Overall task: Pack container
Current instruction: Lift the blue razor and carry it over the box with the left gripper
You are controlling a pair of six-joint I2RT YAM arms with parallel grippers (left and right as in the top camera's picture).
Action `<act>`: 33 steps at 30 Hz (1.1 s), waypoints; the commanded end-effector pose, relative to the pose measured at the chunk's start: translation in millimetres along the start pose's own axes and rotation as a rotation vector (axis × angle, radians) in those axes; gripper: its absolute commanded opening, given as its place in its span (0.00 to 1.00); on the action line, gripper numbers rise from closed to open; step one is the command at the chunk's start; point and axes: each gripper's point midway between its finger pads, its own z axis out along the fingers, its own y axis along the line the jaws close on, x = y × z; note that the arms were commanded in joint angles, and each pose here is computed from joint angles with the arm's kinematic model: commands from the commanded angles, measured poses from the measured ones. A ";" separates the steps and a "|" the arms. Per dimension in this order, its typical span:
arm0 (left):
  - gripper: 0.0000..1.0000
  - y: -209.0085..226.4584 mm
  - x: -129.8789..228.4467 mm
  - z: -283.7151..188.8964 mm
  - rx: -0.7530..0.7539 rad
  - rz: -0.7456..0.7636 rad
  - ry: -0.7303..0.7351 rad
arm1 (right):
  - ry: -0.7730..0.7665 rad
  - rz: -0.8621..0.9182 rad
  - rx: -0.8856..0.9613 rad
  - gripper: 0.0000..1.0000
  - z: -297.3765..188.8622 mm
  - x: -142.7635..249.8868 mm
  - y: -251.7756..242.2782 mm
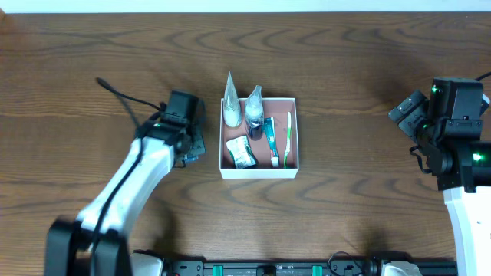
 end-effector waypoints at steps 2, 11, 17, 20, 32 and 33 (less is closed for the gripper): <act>0.06 -27.7 -15.8 -61.1 0.215 0.083 -0.129 | -0.011 -0.007 0.003 0.99 -1.6 -3.6 -0.7; 0.06 -102.6 6.7 -155.9 0.634 0.257 -0.272 | -0.011 -0.007 0.003 0.99 -1.6 -3.7 -0.9; 0.06 -147.5 17.0 -140.5 0.622 0.313 -0.272 | -0.010 -0.007 0.003 0.99 -1.5 -3.6 -0.8; 0.06 -177.8 27.2 -119.6 0.618 0.361 -0.249 | -0.011 -0.007 0.003 0.99 -1.6 -3.6 -0.7; 0.06 -231.8 43.8 -41.0 0.529 0.375 -0.228 | -0.011 -0.007 0.003 0.99 -1.6 -3.6 -0.7; 0.06 -230.5 41.6 -37.5 0.512 0.363 -0.236 | -0.011 -0.007 0.003 0.99 -1.6 -3.7 -0.8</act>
